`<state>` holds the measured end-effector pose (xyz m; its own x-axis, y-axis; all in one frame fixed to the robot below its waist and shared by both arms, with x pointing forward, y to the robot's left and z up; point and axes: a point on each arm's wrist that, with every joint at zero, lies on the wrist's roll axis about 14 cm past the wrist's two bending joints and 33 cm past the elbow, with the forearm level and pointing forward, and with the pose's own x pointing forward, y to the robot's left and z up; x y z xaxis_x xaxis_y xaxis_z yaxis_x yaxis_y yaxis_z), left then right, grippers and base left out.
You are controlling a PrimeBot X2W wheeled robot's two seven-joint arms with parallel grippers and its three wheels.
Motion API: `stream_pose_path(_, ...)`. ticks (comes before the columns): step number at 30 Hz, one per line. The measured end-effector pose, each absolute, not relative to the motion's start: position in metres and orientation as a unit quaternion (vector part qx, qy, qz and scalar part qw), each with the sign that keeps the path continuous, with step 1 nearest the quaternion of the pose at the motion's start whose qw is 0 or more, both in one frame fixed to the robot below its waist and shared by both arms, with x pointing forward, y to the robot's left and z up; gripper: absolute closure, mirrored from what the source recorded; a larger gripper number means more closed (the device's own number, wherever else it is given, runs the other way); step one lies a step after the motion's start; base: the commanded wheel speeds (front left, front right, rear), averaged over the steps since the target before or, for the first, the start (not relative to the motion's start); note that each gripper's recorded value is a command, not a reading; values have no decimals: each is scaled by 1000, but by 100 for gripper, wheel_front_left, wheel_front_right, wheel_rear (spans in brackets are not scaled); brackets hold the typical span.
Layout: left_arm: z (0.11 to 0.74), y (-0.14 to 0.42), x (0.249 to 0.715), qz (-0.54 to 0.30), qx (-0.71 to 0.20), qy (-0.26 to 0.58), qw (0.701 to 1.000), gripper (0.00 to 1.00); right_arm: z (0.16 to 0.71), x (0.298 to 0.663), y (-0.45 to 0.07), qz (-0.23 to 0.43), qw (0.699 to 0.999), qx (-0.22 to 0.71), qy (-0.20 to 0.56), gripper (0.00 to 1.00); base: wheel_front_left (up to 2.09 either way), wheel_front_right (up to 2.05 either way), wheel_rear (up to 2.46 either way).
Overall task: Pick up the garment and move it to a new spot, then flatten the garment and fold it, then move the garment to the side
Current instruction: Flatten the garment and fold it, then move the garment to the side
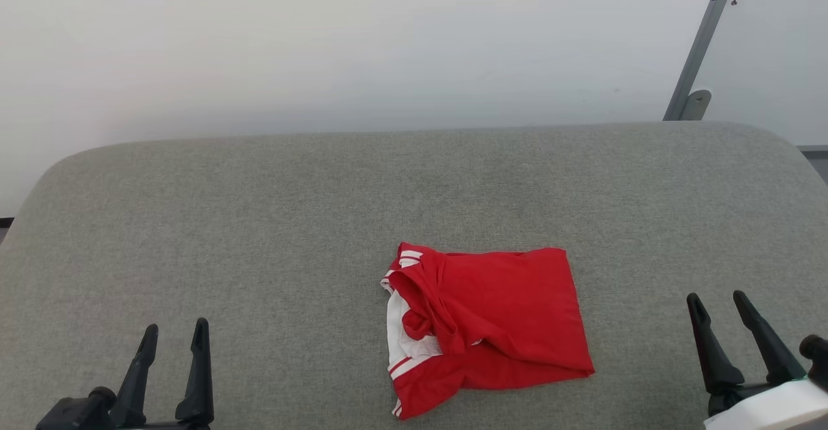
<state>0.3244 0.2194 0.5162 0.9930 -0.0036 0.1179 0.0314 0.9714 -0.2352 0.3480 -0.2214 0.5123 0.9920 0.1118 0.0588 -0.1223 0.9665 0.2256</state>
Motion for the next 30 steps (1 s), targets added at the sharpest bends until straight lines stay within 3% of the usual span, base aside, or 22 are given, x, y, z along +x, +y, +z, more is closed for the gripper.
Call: stream_pose_path(30,511,216,325,-14,-102,-49,994,0,498,354,-208,75,991,114,3,0,0,0,0)
